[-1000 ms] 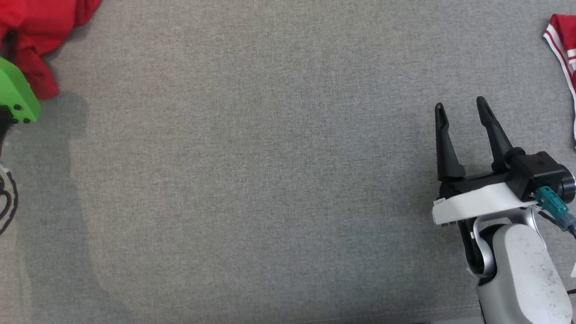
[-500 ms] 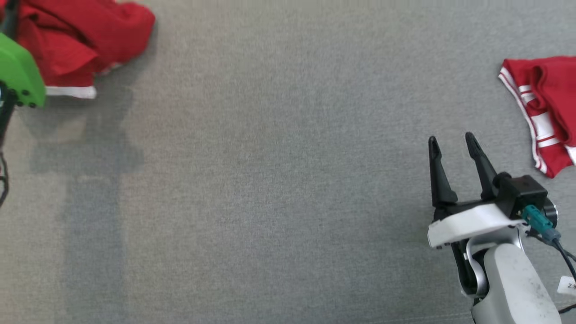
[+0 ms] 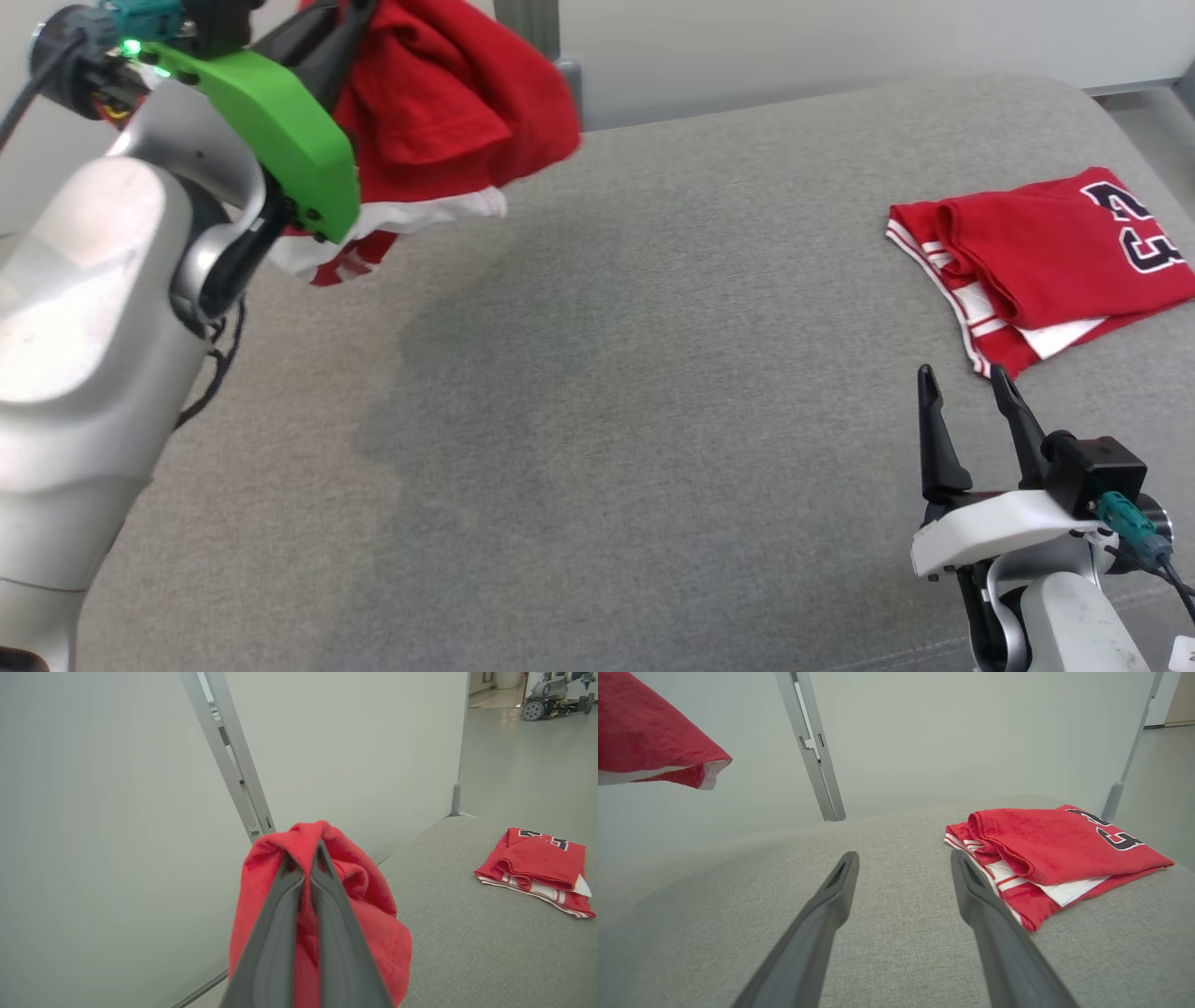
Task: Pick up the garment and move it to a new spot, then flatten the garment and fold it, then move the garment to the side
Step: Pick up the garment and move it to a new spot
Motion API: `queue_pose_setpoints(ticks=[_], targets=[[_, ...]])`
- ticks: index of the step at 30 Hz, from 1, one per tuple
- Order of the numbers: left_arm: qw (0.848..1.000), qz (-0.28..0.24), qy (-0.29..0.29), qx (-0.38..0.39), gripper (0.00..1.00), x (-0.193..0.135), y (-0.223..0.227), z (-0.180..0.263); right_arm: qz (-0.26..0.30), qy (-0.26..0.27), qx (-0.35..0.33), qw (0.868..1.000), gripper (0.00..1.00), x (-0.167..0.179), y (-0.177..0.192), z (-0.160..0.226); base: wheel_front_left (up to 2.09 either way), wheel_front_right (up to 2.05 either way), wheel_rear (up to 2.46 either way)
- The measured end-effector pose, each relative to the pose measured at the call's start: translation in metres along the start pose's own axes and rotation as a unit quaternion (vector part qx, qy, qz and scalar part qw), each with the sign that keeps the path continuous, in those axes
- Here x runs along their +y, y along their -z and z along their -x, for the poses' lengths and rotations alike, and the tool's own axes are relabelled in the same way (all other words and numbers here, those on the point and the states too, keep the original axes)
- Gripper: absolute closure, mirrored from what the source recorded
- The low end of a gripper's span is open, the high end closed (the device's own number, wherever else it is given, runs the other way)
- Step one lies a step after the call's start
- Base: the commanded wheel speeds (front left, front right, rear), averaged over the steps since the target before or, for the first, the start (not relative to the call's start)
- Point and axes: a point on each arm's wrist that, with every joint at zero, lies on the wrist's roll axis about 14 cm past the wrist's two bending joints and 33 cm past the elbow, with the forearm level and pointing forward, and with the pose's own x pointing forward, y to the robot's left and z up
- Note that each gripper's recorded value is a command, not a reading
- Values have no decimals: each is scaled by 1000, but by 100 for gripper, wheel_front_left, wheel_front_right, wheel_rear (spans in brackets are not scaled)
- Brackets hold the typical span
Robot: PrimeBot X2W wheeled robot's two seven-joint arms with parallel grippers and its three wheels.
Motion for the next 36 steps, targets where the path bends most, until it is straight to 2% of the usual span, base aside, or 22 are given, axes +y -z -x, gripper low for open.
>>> queue_pose_setpoints(ticks=[4,7,12,18,19,20,21,23,27,36], targets=[[996,17,88,-11,100,-62,-5,-14,2,29,-5,1000,0,-20,-5,14,0,0,0],[990,28,131,40,100,-93,38,-17,0,43,-2,999,0,-28,-3,20,0,0,0],[982,71,126,124,100,-95,127,-12,-5,47,11,999,0,-30,6,14,0,0,0],[969,82,102,211,100,-89,215,4,-4,54,26,998,0,-34,15,11,0,0,0],[968,86,100,215,65,-89,222,5,-3,57,28,998,0,-36,16,11,0,0,0],[967,90,98,215,58,-90,226,5,-2,60,30,998,0,-38,17,11,0,0,0],[967,95,97,215,45,-91,229,5,-1,62,32,998,0,-39,19,11,0,0,0],[968,103,93,210,0,-94,232,7,-1,61,34,998,0,-39,20,11,0,0,0],[972,111,74,191,0,-88,229,11,0,51,32,998,0,-33,20,9,0,0,0],[986,116,34,112,0,-78,185,20,11,20,8,1000,0,-15,4,6,0,0,0]])
